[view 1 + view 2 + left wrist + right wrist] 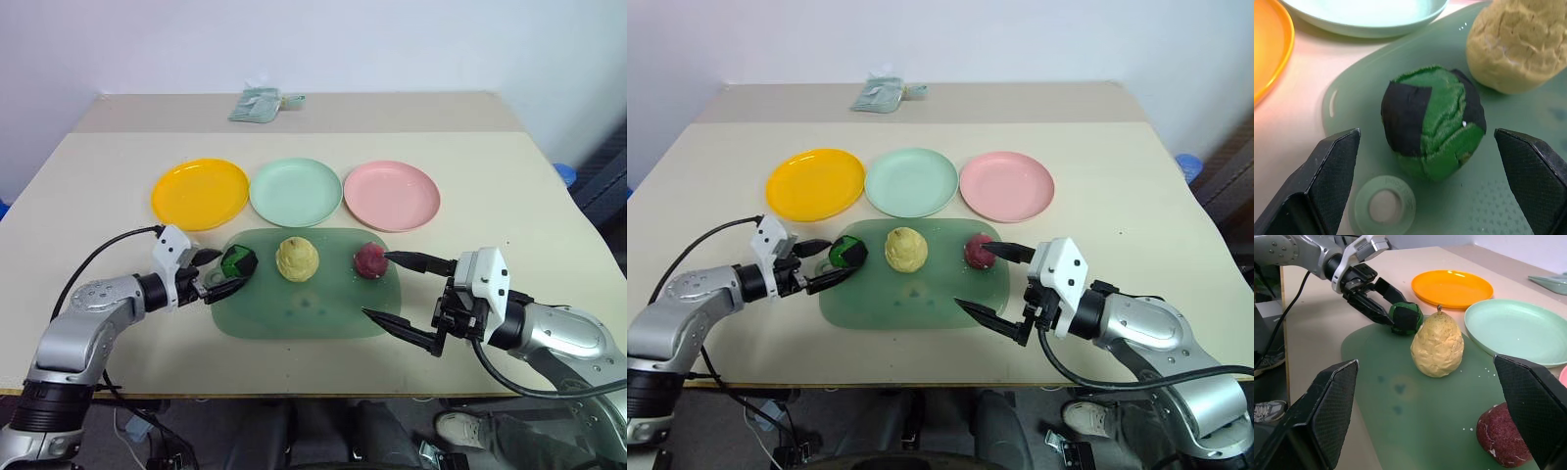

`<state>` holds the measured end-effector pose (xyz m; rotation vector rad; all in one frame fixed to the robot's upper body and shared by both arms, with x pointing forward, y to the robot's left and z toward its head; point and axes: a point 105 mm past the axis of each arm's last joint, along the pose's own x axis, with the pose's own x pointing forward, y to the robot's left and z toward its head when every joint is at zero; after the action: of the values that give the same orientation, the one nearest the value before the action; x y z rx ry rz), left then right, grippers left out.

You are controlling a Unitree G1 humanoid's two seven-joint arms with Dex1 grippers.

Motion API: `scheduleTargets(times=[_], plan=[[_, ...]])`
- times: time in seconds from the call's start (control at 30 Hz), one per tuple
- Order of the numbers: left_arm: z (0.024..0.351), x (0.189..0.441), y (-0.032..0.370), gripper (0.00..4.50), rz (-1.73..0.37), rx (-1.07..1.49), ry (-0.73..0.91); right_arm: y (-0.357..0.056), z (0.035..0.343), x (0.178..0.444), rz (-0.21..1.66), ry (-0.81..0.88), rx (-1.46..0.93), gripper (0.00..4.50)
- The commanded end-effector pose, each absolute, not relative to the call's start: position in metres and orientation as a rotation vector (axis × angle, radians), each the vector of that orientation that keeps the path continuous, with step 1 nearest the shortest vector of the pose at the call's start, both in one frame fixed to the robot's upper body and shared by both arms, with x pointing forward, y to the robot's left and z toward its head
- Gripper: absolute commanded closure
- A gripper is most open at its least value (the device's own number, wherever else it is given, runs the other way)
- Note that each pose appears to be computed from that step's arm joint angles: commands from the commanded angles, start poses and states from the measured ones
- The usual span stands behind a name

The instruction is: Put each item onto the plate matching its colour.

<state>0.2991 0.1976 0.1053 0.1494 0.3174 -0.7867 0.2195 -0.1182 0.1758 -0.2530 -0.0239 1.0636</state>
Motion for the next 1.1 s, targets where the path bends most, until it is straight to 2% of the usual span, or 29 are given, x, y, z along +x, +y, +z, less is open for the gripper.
scheduleTargets(times=[0.03, 0.4, 0.5, 0.57, 0.87, 0.97, 1.1], plan=[[0.107, 0.300, 0.190, 0.03, -0.798, 0.156, 0.289, -0.117, 0.184, 0.218, 1.068, -0.073, -0.266, 0.00], [0.104, 0.308, 0.194, 0.03, -0.732, 0.158, 0.238, -0.117, 0.183, 0.217, 1.046, -0.082, -0.268, 0.00], [0.105, 0.313, 0.195, 0.79, -0.717, 0.143, 0.219, -0.117, 0.184, 0.218, 1.039, -0.087, -0.269, 0.00], [0.106, 0.315, 0.194, 1.64, -0.713, 0.153, 0.207, -0.117, 0.184, 0.219, 1.037, -0.089, -0.271, 0.00], [0.122, 0.328, 0.196, 1.64, -0.649, 0.113, 0.111, -0.118, 0.186, 0.221, 1.025, -0.096, -0.272, 0.00], [0.146, 0.342, 0.196, 1.64, -0.587, 0.013, 0.034, -0.119, 0.186, 0.222, 1.019, -0.098, -0.273, 0.00], [0.187, 0.374, 0.181, 1.64, -0.516, -0.115, -0.027, -0.122, 0.189, 0.226, 1.004, -0.107, -0.272, 0.00]])
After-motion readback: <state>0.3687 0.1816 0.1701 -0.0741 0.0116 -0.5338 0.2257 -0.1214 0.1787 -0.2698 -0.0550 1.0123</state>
